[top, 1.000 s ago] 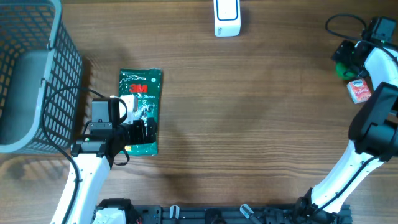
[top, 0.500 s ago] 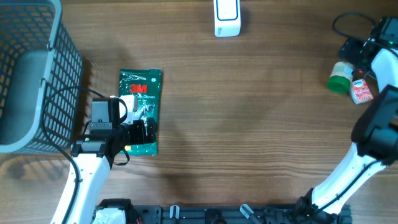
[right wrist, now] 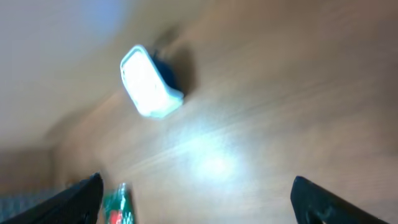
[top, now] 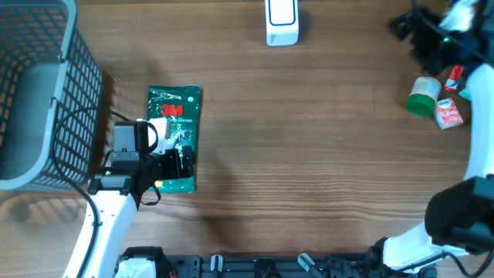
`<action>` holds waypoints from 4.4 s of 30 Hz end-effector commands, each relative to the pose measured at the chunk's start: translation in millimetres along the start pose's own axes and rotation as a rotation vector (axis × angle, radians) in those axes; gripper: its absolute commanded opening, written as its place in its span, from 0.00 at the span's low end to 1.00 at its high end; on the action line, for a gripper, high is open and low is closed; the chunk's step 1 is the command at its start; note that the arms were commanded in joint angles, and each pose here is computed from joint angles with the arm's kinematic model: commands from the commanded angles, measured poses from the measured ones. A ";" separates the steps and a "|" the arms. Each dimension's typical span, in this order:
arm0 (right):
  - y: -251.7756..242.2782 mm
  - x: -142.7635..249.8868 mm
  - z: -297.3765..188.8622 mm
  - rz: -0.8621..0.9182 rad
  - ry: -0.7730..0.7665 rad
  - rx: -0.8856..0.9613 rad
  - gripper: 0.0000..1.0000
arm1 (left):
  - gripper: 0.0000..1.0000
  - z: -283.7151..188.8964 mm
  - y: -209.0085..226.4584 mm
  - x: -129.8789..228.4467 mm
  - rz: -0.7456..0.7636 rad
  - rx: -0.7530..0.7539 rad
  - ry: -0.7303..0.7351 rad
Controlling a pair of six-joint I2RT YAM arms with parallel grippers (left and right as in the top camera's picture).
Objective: Scan the item barcode
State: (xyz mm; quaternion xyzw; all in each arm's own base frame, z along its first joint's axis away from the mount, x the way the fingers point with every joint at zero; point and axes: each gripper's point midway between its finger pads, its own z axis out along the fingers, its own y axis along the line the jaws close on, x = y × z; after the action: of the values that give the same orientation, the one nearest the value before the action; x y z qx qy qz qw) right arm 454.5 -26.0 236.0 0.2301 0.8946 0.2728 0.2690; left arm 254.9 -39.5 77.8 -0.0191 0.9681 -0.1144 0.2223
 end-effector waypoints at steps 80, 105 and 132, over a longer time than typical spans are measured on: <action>-46.9 262.5 80.7 0.053 0.686 0.240 1.00 | 0.29 125.6 -38.8 53.8 -0.353 0.158 0.363; -2.7 399.1 149.7 0.175 0.807 0.102 0.73 | 0.05 128.7 -28.0 50.9 -0.376 0.092 0.336; -8.9 307.5 29.7 0.627 0.251 0.443 0.05 | 0.49 129.4 -28.5 48.2 -0.373 0.096 0.325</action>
State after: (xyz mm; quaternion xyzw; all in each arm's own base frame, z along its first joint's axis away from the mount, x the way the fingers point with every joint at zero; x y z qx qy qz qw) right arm 231.4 180.3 81.3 0.3969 0.8931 0.2021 -0.0633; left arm 302.6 -131.6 1.7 -0.1335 0.9393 -0.3037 0.0875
